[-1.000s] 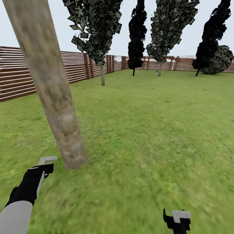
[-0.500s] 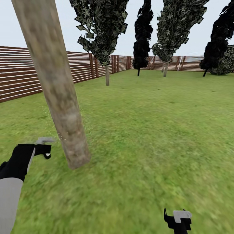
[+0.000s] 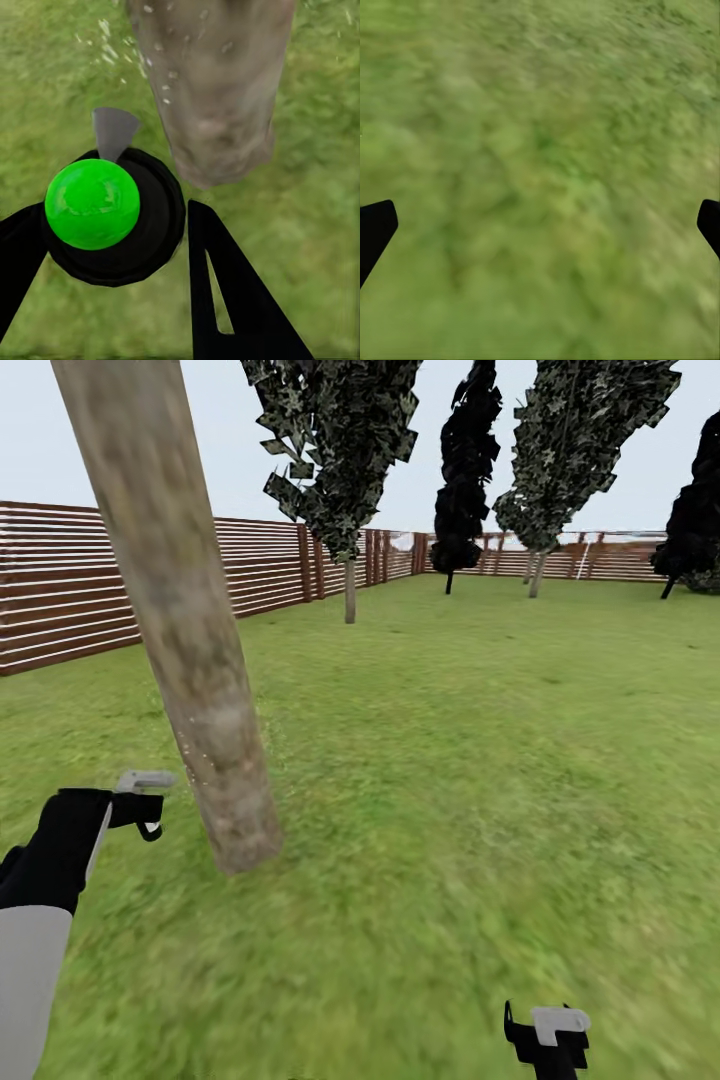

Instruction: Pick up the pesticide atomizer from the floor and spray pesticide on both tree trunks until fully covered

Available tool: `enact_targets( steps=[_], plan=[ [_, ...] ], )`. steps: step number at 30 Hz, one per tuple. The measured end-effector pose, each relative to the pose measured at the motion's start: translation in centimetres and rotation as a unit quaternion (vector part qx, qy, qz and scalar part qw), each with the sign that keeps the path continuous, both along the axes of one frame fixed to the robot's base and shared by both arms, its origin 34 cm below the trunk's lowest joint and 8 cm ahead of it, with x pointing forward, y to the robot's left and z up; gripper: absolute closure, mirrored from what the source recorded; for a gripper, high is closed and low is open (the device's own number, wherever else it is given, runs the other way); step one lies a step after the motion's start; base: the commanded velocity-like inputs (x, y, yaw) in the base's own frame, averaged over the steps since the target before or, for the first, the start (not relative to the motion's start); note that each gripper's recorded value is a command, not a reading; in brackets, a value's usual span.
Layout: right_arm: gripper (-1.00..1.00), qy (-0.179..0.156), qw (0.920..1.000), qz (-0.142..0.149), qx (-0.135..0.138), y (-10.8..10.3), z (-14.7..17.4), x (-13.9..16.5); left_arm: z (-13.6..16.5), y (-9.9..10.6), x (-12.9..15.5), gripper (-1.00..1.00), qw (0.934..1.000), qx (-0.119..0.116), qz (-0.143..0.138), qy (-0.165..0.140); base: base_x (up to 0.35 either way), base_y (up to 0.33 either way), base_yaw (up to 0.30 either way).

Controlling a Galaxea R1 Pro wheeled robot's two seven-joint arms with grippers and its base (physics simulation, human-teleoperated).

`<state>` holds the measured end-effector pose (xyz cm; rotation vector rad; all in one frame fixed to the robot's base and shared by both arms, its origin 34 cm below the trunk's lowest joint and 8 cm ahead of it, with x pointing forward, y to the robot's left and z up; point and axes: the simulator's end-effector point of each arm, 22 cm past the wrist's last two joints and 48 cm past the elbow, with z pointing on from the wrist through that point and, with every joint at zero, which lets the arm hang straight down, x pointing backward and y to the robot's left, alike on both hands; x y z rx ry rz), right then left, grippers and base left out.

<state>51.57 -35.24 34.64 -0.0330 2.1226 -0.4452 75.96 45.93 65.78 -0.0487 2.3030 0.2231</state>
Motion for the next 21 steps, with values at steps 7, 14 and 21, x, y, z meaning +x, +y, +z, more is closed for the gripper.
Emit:
enact_targets(
  steps=[7,14,21],
  plan=[
    [-1.00,0.000,1.0000,0.000,0.000,0.0,0.0,0.0,-0.5,-0.6,0.0,1.00,1.0000,-0.003,-0.004,0.005,0.072,-0.273,0.035],
    [-1.00,0.000,1.0000,0.000,0.000,0.0,0.0,0.0,-0.7,-2.1,0.4,1.00,0.9999,-0.009,-0.010,0.002,0.089,-0.274,0.000],
    [-1.00,0.000,1.0000,0.000,0.001,0.1,0.0,0.0,-1.9,-0.4,-0.7,1.00,0.9998,-0.016,0.006,0.011,0.080,-0.273,0.126]
  ],
)
